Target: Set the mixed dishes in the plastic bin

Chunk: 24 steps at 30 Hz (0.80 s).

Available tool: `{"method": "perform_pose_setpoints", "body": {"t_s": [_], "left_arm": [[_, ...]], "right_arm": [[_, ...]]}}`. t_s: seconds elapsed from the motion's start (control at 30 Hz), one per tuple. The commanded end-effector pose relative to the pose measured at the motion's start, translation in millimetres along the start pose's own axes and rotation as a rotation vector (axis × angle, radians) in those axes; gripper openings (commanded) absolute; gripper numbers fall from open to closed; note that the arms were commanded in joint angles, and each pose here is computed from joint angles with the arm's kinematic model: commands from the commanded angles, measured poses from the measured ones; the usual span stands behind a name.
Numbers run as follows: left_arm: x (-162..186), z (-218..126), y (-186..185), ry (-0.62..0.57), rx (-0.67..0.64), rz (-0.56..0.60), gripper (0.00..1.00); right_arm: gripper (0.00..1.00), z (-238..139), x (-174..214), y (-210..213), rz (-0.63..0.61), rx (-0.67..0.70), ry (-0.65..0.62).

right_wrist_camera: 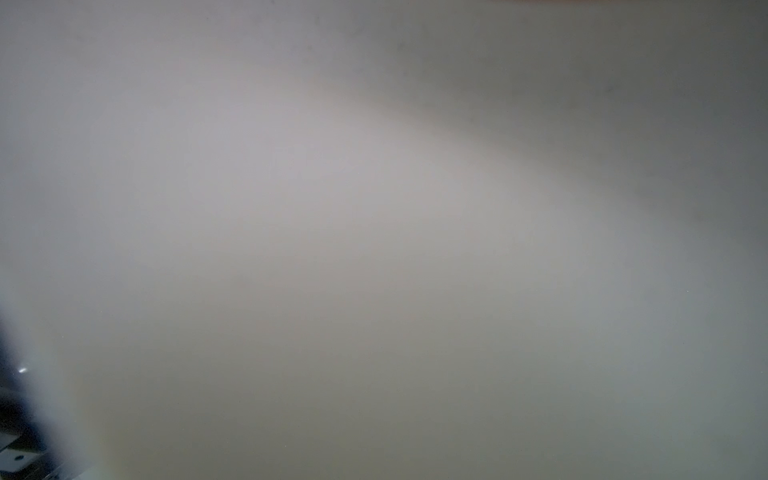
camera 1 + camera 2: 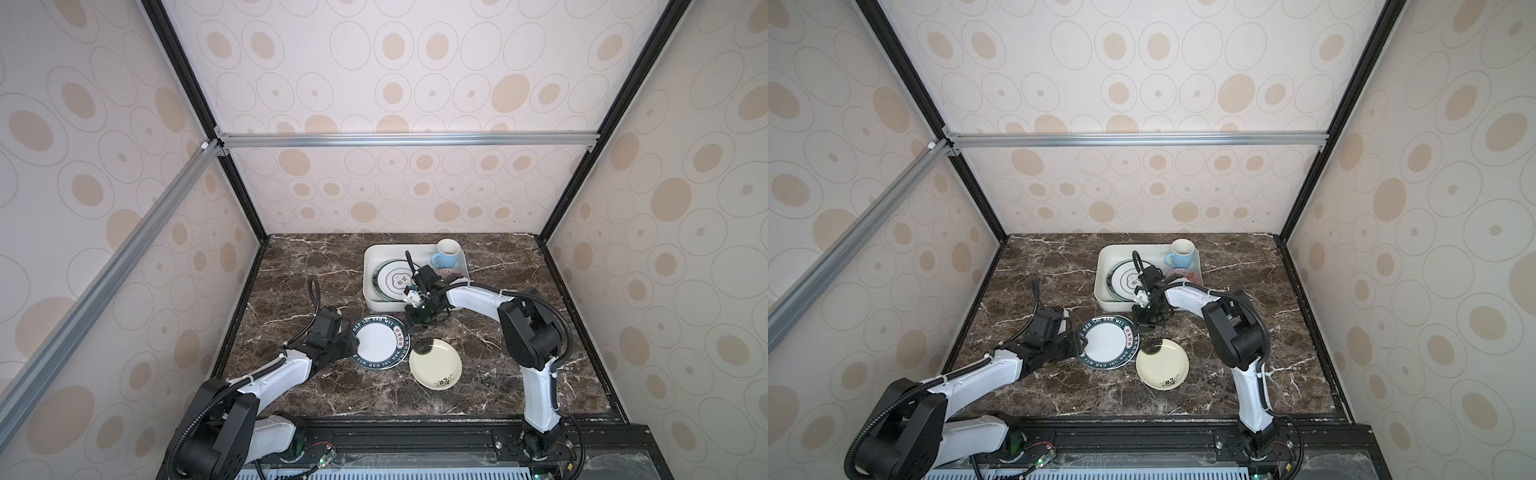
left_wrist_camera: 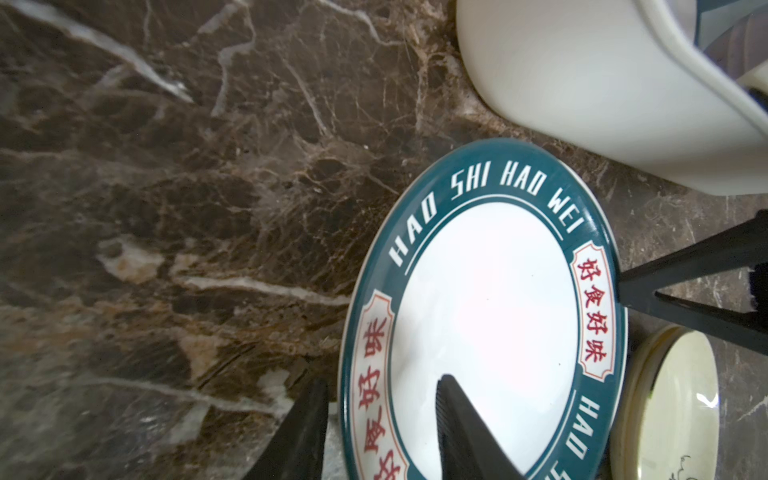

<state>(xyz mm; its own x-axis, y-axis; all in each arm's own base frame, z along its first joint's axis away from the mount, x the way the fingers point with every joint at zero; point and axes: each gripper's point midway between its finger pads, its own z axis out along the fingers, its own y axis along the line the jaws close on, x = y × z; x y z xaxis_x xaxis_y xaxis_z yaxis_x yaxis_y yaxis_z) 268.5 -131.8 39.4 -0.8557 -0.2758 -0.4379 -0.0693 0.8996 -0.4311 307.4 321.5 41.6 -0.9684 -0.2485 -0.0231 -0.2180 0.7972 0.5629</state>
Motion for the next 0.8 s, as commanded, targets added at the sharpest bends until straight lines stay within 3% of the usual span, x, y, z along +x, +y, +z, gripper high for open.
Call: {"method": "perform_pose_setpoints", "body": {"t_s": [0.0,0.23,0.47,0.57,0.63,0.77], "left_arm": [[2,0,1,0.009,-0.011,0.002,0.38],[2,1,1,0.013,-0.011,0.003,0.14],[5,1,1,0.024,-0.006,0.005,0.00],[-3,-5,-3,0.006,-0.010,0.013,0.00],[-11,-10,-7,-0.008,-0.012,0.021,0.00],[-26,-20,-19,-0.029,0.003,0.048,0.00]], "right_arm": [[0.06,11,14,1,0.005,0.001,0.071],[0.06,12,14,4,-0.001,-0.006,0.078],[0.06,13,15,6,-0.005,-0.010,0.080],[0.08,9,14,9,-0.015,-0.013,0.075],[0.12,3,11,14,-0.028,-0.017,0.062],[0.40,-13,7,22,-0.062,-0.012,0.025]]}}
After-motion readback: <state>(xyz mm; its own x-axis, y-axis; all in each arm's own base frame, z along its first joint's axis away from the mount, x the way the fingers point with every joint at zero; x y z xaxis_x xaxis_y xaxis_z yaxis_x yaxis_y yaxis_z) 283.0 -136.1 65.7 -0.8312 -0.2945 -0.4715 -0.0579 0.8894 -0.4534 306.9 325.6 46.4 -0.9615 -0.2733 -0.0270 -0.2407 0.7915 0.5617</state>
